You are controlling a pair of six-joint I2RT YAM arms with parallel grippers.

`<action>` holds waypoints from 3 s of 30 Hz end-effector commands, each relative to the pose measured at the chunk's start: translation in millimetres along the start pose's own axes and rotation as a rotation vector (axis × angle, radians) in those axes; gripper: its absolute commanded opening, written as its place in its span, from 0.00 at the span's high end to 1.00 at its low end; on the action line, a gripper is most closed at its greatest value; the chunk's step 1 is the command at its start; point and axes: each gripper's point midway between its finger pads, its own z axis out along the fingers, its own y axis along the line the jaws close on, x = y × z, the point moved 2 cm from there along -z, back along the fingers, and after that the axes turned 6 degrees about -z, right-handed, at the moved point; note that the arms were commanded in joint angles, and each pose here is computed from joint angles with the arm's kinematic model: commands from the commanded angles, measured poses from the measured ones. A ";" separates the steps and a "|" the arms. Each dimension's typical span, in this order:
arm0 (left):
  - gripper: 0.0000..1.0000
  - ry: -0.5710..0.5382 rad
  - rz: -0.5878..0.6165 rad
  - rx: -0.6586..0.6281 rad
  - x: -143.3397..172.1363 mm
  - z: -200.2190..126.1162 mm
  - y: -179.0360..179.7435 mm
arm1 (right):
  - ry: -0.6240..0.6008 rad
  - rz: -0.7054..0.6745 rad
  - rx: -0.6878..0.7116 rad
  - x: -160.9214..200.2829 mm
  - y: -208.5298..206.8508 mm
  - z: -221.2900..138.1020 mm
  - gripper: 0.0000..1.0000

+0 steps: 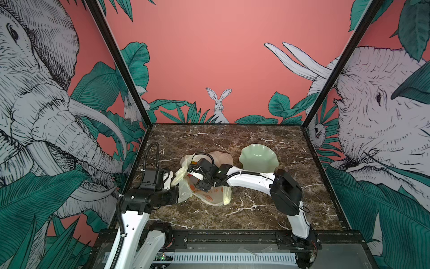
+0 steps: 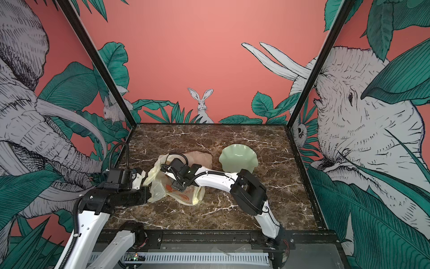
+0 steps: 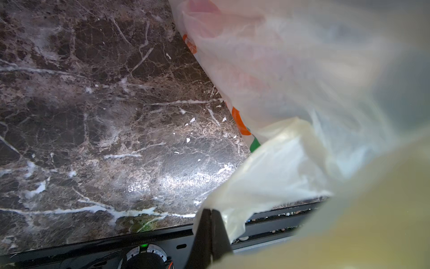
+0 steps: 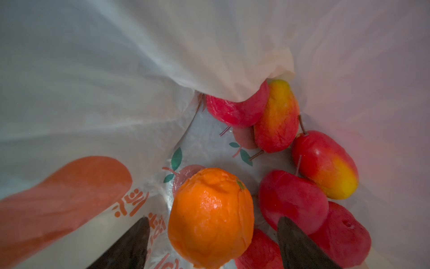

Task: Take fruits out of the plastic bag
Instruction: Take out the fake fruit from the plastic bag.

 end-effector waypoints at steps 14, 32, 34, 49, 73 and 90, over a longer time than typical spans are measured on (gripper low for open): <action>1.00 0.025 -0.007 -0.003 5.7 3.6 1.9 | 0.045 -0.028 0.058 -3.2 -6.8 24.8 0.15; 1.00 0.016 -0.008 -0.039 -0.9 -0.8 4.2 | 0.077 -0.027 0.056 8.4 -5.2 26.3 0.28; 1.00 0.015 -0.007 -0.035 -1.0 -0.6 3.7 | 0.072 -0.028 0.042 7.3 -4.2 25.1 0.37; 1.00 -0.001 0.013 -0.031 -9.0 -3.7 0.3 | -0.027 -0.056 0.004 -20.4 -9.7 -27.9 0.58; 1.00 -0.010 0.058 0.025 -18.6 -1.0 -10.7 | -0.468 -0.204 -0.224 -66.7 23.7 -147.9 0.62; 1.00 -0.018 0.056 0.024 -18.0 -1.5 -10.0 | -0.902 -0.189 -0.200 -114.7 12.6 -260.6 0.65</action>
